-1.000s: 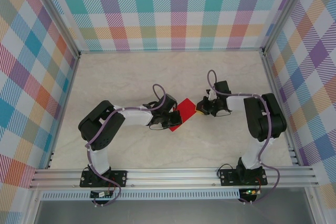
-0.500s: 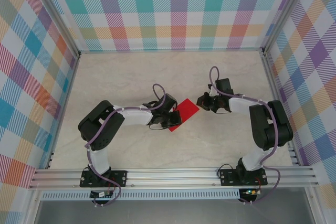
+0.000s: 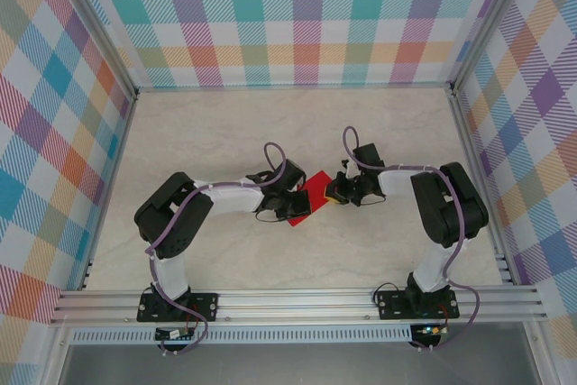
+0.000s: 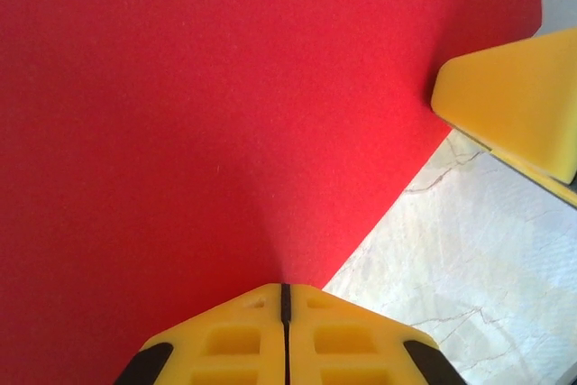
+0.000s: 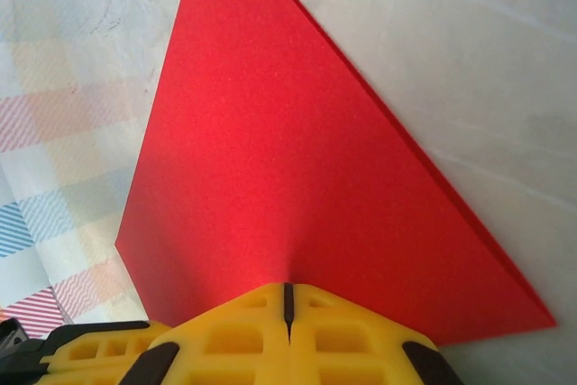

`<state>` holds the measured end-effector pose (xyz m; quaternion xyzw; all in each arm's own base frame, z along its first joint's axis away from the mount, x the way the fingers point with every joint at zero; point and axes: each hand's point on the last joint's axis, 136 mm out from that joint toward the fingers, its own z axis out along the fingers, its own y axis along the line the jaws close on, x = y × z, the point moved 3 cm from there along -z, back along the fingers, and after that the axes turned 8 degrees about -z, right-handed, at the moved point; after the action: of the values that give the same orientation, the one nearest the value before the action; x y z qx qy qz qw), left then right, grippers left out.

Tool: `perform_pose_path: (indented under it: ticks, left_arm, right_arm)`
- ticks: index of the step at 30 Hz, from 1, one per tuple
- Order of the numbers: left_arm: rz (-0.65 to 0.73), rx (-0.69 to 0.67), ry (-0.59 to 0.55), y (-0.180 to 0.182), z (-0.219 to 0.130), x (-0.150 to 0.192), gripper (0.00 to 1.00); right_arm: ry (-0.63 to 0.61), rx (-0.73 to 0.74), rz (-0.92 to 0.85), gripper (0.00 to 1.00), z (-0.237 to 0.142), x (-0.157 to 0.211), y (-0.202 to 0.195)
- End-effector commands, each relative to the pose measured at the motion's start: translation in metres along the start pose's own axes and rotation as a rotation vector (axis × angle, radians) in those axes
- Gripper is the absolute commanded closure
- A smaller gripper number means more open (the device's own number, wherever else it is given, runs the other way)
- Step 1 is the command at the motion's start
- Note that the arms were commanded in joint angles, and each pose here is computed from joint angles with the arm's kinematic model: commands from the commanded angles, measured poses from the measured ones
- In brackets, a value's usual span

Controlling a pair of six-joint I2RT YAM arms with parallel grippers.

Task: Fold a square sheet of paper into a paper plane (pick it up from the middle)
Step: First fold in half a square sheet of paper at the center of the table.

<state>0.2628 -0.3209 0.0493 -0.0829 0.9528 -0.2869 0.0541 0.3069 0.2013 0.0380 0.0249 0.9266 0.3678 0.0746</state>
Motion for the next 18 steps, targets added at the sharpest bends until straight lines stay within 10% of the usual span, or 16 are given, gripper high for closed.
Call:
perform_pose_path:
  ticks: [1,18]
  left_arm:
    - [0.053,0.032,0.053,-0.02,-0.006,0.006,0.93]
    - [0.033,-0.021,0.016,-0.008,0.029,-0.008,0.94]
  right_arm:
    - [0.03,0.099,0.03,0.97,0.005,0.005,-0.019]
    - [0.065,0.158,0.071,0.97,0.01,0.016,-0.035]
